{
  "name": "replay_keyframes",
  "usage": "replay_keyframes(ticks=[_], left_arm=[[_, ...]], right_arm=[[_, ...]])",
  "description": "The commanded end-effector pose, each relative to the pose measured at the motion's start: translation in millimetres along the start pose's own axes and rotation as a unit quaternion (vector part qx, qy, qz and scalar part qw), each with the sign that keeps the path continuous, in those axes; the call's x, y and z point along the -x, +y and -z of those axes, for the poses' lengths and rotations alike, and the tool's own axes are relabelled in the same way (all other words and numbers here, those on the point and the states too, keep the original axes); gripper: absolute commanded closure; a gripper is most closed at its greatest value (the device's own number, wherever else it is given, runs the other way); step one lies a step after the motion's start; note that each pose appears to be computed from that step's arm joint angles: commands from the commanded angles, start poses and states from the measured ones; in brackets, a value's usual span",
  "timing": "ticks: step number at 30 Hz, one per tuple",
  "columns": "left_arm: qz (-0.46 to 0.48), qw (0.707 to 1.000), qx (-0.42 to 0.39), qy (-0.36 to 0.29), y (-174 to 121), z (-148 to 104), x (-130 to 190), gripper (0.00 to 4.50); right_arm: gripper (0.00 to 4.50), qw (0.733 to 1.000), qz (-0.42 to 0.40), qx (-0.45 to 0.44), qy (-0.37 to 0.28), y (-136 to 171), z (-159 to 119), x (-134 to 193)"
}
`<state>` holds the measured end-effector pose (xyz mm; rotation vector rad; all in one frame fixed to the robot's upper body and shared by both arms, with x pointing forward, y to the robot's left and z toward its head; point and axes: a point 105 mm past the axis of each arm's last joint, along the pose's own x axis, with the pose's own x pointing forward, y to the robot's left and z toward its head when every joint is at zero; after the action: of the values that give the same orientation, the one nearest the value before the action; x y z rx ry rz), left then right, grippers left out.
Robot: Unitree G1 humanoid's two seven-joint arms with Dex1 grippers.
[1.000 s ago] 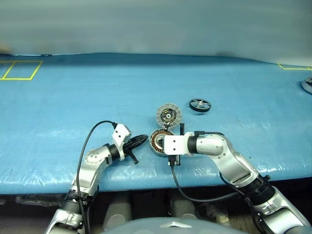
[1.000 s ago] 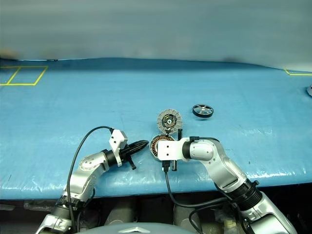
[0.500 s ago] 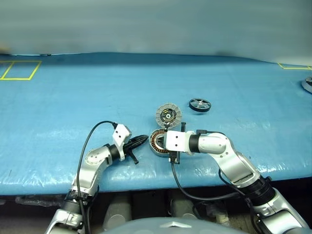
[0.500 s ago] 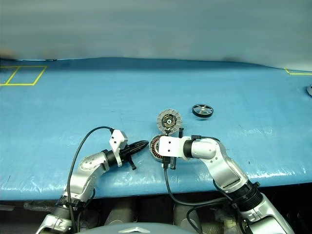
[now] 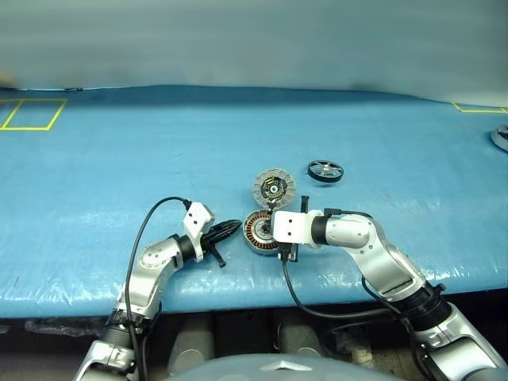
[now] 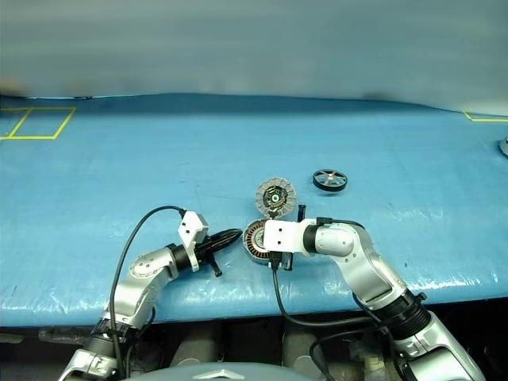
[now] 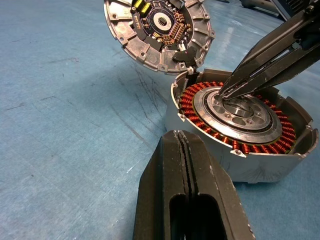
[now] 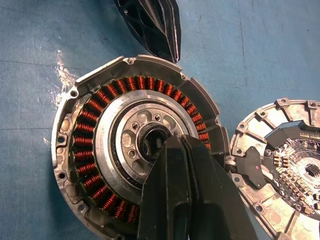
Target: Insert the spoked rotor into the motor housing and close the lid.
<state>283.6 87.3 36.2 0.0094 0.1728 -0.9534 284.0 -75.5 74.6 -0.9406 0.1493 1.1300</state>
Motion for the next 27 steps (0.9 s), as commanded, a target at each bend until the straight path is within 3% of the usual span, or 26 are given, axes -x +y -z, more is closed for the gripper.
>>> replay_keyframes(ticks=[1, 8, 27], left_arm=[[0.001, 1.0, -0.008, -0.012, -1.0, -5.8, -0.4, 4.5], [0.003, 1.0, -0.008, -0.01, -1.1, -5.4, -1.4, 4.5], [-0.003, 1.0, -0.008, -0.008, 0.1, -4.1, -1.1, 4.5]], right_arm=[[4.47, 0.999, 0.03, 0.018, -0.021, -11.4, -13.8, 5.6], [4.47, 0.999, 0.019, 0.023, -0.039, -6.7, -24.8, 8.5], [4.47, 1.0, -0.02, -0.01, 0.011, 16.0, 8.1, -4.8]])
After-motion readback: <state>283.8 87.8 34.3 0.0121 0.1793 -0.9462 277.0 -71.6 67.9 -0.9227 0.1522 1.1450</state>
